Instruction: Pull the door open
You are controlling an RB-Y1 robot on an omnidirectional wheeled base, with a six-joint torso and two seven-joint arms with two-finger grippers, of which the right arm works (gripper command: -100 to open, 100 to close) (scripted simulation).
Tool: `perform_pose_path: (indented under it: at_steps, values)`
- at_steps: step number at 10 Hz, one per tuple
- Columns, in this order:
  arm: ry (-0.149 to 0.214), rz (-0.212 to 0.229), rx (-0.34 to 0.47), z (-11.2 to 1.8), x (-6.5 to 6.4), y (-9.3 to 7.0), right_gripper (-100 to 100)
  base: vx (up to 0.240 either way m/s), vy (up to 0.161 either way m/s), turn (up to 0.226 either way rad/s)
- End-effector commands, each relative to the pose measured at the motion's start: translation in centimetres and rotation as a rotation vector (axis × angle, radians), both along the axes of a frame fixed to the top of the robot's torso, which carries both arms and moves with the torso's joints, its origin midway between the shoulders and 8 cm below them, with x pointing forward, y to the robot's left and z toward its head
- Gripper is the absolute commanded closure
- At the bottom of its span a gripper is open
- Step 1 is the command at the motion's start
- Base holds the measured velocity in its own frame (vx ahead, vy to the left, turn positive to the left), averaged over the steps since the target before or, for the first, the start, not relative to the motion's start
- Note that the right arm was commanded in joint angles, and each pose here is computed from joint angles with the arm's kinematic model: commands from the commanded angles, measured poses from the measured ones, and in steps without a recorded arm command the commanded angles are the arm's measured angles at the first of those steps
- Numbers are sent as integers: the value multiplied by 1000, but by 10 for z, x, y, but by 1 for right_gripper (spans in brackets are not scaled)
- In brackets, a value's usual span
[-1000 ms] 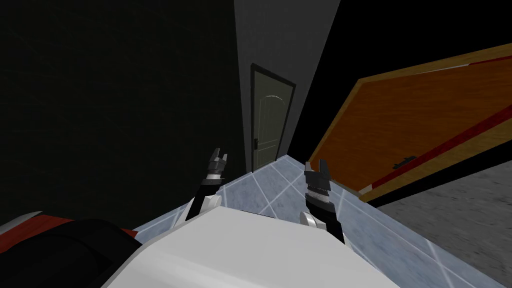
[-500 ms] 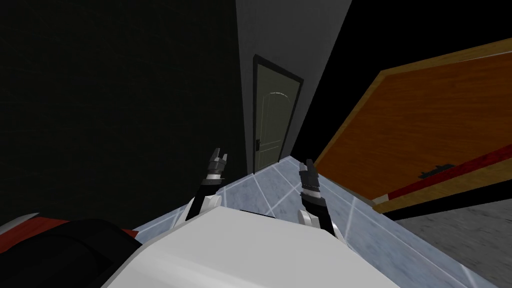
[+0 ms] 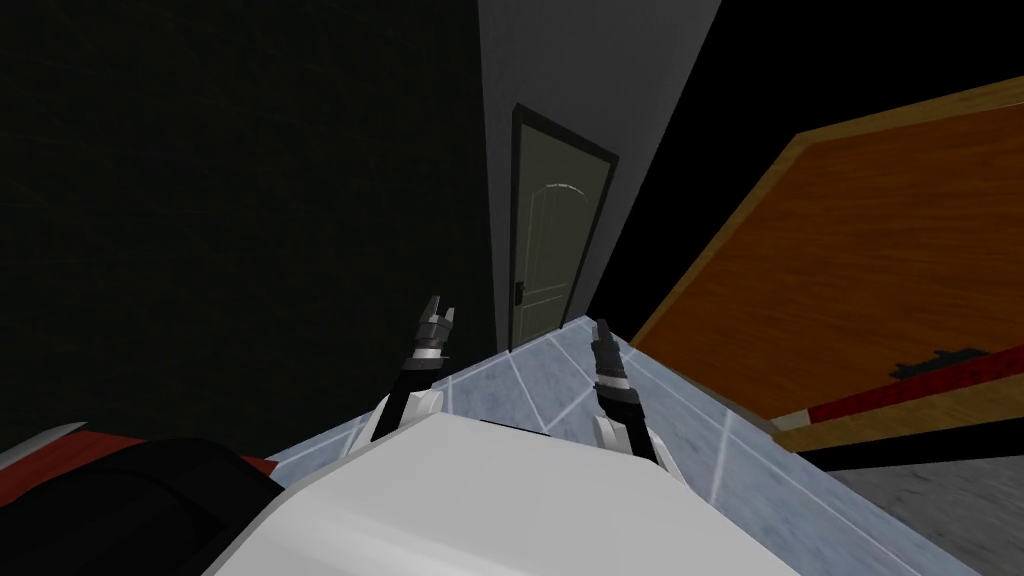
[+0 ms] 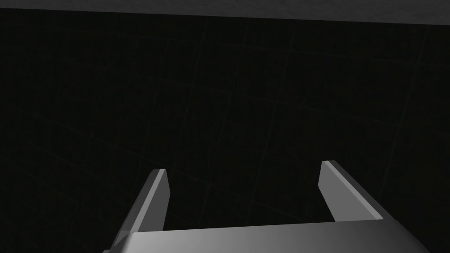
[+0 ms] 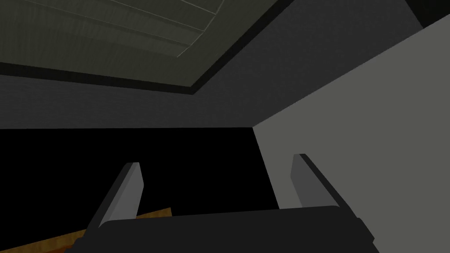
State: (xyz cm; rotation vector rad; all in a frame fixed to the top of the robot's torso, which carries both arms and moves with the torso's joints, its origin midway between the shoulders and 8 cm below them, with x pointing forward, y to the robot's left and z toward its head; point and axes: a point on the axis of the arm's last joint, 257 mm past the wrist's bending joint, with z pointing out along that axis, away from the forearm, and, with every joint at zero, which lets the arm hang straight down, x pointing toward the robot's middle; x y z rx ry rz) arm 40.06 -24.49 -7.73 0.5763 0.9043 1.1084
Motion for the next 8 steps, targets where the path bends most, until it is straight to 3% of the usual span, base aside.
perform_pose_path:
  at_steps: [1, 8]
  values:
    - [22, -6, -54, -10, 8, 7, -100, 104, -8, 73]
    - [104, -28, -302, -59, 38, 25, -100, 100, 4, 82]
